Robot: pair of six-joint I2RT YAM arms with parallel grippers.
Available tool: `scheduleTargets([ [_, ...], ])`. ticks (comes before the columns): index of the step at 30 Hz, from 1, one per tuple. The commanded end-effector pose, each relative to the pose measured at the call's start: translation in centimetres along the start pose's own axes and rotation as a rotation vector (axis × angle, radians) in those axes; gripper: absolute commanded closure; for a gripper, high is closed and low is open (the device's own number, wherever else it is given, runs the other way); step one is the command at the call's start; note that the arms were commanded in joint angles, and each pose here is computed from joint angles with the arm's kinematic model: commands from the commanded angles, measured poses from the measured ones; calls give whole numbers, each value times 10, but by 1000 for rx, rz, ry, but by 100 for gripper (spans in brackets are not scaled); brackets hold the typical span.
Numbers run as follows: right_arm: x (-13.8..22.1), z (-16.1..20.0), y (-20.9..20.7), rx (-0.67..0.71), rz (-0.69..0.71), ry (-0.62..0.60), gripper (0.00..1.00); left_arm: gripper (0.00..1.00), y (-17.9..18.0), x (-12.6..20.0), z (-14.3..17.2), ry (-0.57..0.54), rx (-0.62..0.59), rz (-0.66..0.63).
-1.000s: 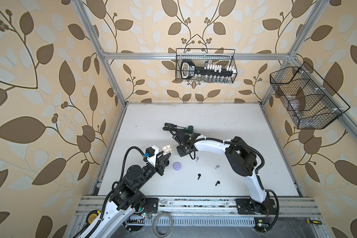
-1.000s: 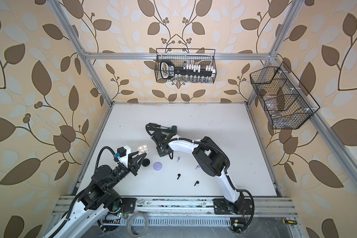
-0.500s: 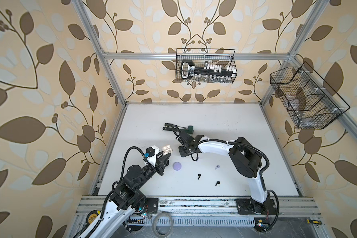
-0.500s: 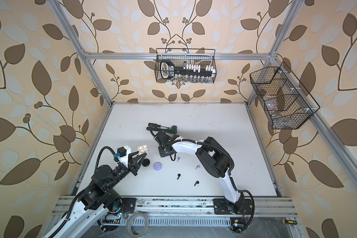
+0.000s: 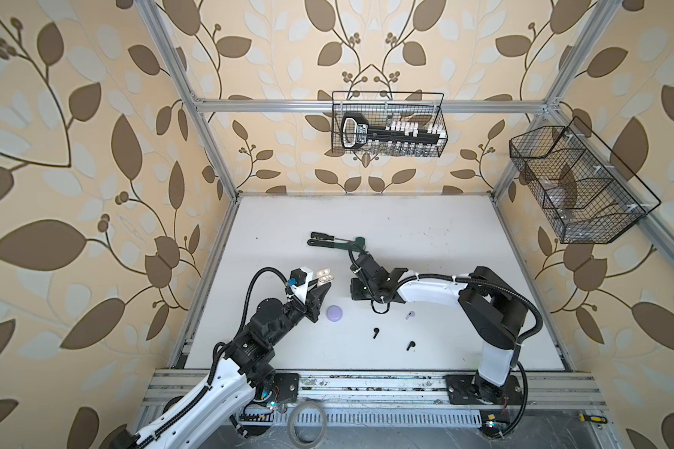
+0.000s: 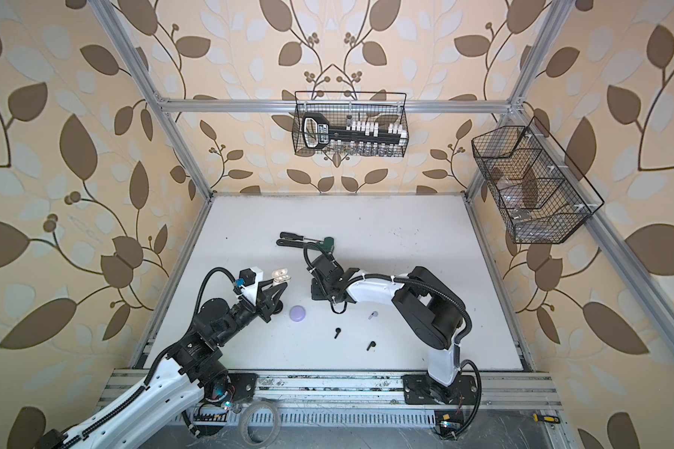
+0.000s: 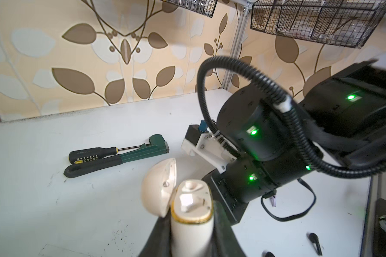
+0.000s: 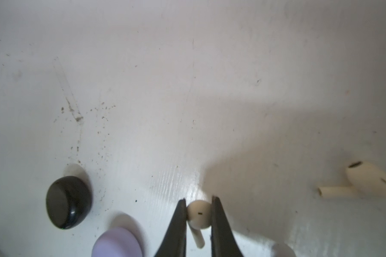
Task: Insert wireless bluetooth earbuds into charging case
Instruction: Pick up the wireless bluetooth earbud from the center of the table.
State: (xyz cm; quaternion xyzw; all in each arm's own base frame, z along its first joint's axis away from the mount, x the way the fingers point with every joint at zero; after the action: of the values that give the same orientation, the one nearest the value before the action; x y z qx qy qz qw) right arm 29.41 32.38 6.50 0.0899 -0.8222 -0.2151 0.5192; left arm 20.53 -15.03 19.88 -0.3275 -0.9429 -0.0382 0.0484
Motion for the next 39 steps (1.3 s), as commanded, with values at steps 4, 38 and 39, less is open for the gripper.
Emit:
scheduleTargets([
  [4, 24, -18, 5, -90, -86, -97, 87, 100, 1, -13, -13, -119, -26, -9],
  [38, 132, -29, 11, -381, -418, -350, 91, 100, -23, -48, 13, -218, -69, 145],
  [39, 135, -29, 13, -387, -429, -360, 91, 100, -24, -48, 13, -223, -69, 151],
])
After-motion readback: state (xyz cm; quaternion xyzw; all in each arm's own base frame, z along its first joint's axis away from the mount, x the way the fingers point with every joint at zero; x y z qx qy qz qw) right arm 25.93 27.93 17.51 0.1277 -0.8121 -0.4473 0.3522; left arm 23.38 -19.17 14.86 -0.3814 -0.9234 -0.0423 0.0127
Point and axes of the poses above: each gripper's point midway between its finger pads, its own x axis back along the fingers, its own y axis along the line the jaws close on, z = x × y, the point moved 3 cm from there along x, back along the fingers, and after that the axes turned 12 degrees about -x, right-handed, at the moved point
